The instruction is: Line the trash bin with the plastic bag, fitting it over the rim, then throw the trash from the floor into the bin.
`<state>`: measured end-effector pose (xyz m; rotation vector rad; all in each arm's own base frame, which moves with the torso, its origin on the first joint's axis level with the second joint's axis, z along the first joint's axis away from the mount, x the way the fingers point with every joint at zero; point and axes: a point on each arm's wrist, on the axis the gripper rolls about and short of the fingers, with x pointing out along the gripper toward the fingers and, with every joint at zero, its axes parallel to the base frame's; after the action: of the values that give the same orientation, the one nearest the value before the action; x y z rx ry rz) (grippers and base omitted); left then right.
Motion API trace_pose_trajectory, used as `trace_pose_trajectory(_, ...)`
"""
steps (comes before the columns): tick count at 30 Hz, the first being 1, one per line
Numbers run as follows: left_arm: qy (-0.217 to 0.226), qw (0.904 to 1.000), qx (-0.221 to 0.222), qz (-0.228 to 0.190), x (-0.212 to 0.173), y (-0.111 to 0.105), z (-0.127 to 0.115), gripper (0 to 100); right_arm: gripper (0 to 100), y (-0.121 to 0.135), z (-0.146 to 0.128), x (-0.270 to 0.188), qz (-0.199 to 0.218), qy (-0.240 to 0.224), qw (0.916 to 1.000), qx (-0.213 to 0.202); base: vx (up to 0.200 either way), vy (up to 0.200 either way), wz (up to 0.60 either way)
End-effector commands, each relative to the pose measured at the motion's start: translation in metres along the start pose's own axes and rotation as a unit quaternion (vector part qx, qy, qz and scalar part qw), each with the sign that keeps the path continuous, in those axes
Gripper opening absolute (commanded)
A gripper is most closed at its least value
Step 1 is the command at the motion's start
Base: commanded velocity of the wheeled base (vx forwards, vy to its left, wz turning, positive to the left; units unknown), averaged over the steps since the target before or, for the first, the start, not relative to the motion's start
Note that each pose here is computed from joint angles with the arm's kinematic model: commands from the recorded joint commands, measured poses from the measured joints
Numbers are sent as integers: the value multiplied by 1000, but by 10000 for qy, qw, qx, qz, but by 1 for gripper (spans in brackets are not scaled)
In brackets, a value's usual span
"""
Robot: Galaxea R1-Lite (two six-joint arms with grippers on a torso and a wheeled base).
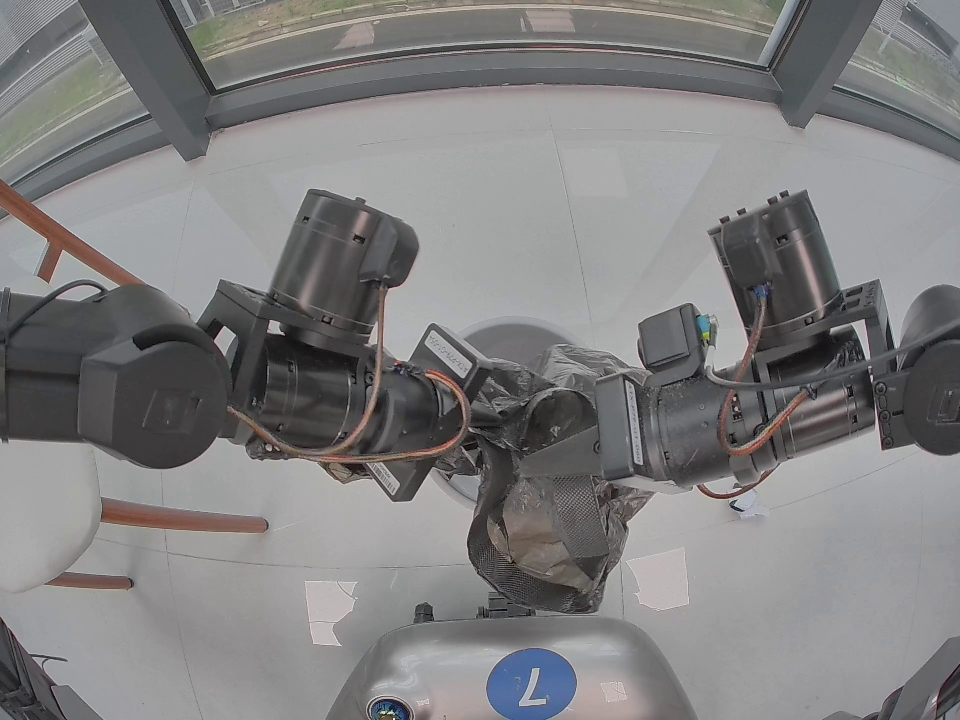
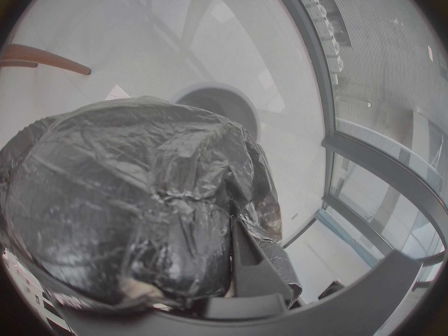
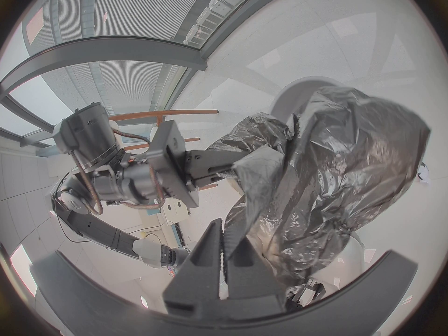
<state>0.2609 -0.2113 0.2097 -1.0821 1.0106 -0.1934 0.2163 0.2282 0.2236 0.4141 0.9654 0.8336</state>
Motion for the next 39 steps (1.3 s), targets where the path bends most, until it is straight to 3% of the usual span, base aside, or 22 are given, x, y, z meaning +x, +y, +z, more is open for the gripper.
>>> trace_pose_trajectory(1, -163, 9997, -116, 127, 2, 7, 10, 0, 0, -2, 2, 12, 15, 102, 9999, 17, 0, 0, 0)
trace_pose_trajectory(14, -514, 9983, -102, 244, 1, 11, 18, 0, 0, -4, 7, 16, 16, 64, 10000, 73, 0, 0, 0)
trace_pose_trajectory(21, -776, 9954, 294, 486, 2, 21, 18, 0, 0, -15, 20, 12, 11, -345, 9984, 449, 0, 0, 0)
trace_pose_trajectory(33, -922, 9933, 477, 504, 0, 20, 19, 0, 0, -24, 25, 37, -170, -505, 9977, 412, 0, 0, 0)
trace_pose_trajectory(39, -1012, 9925, 431, 528, -2, 21, 25, 0, 0, -29, 30, 54, -137, -795, 9962, 336, 0, 0, 0)
